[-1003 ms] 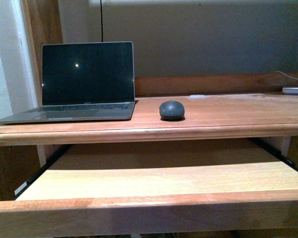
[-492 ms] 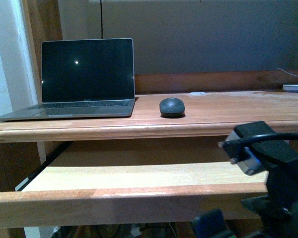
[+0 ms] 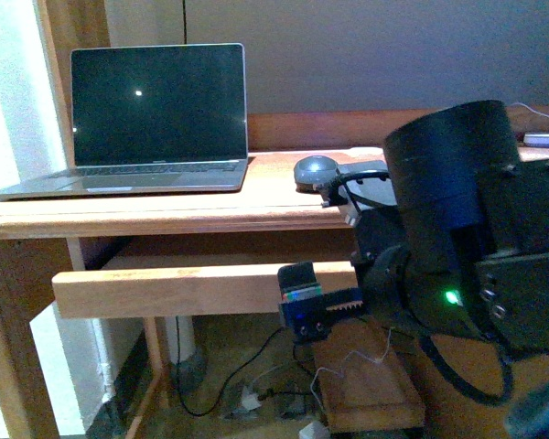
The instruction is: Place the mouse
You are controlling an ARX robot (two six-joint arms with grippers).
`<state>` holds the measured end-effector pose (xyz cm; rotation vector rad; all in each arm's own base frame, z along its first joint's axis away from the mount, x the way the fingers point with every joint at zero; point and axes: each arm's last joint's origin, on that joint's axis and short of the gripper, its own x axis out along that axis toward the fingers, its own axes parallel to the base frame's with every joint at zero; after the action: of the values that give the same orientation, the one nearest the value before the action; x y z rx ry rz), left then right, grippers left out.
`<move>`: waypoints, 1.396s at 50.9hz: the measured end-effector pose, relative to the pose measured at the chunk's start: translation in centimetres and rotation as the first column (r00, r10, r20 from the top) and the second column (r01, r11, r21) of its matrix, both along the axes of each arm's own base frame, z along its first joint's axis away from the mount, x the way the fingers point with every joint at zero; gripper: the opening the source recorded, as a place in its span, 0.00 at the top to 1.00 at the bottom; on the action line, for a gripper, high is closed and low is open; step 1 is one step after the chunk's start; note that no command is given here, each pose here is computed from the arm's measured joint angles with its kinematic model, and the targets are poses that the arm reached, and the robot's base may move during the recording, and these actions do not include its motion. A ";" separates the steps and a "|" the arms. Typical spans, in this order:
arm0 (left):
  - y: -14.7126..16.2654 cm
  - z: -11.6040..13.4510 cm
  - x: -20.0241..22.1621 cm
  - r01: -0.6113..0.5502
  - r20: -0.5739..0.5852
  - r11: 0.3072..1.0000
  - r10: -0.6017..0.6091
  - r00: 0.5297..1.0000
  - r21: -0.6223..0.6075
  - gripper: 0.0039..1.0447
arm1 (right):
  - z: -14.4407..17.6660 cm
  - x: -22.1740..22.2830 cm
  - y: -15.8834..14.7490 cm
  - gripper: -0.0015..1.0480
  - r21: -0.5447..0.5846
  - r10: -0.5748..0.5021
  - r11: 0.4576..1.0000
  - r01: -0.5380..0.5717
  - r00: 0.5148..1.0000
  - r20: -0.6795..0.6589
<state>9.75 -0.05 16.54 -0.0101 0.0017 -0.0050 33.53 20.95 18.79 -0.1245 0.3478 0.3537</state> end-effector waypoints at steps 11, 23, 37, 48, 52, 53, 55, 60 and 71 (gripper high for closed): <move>0.0 0.0 0.0 0.000 0.000 1.000 0.000 1.000 0.000 0.07 | 0.1 2.4 1.3 0.07 0.017 -0.068 0.998 0.069 0.998 -0.006; 0.0 0.0 0.0 0.000 0.000 1.000 0.000 1.000 0.000 0.07 | 1.1 1.6 -0.2 0.07 0.089 -0.034 0.995 0.035 0.999 -0.012; 0.0 0.0 0.0 0.000 0.000 1.000 0.000 1.000 0.000 0.07 | 5.2 -6.9 -7.0 0.07 0.212 -0.065 0.975 0.068 0.998 -0.019; 0.0 0.0 0.0 0.000 0.000 1.000 0.000 1.000 0.000 0.07 | 5.8 -14.4 -12.2 0.07 0.312 -0.104 0.944 0.106 0.994 -0.024; 0.0 0.0 0.0 0.000 0.000 1.000 0.000 1.000 0.000 0.07 | 5.6 -16.8 -13.7 0.07 0.352 -0.137 0.926 0.136 0.990 -0.023; 0.0 0.0 0.0 0.000 0.000 1.000 0.000 1.000 0.000 0.07 | 5.4 -17.6 -14.2 0.07 0.357 -0.147 0.923 0.145 0.989 -0.021; 0.0 0.0 0.0 0.000 0.000 1.000 0.000 1.000 0.000 0.07 | 4.9 -18.9 -14.9 0.07 0.360 -0.164 0.919 0.160 0.986 -0.019; 0.0 0.0 0.0 0.000 0.000 1.000 0.000 1.000 0.000 0.07 | 3.1 -21.6 -16.3 0.07 0.359 -0.197 0.915 0.185 0.980 -0.001; 0.0 0.0 0.0 0.000 0.000 1.000 0.000 1.000 0.000 0.07 | 0.1 -23.7 -19.0 0.07 0.375 -0.176 0.916 0.141 0.983 0.060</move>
<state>9.75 -0.05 16.55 -0.0105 0.0014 -0.0050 9.79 1.96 18.93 0.2563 0.1926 0.2459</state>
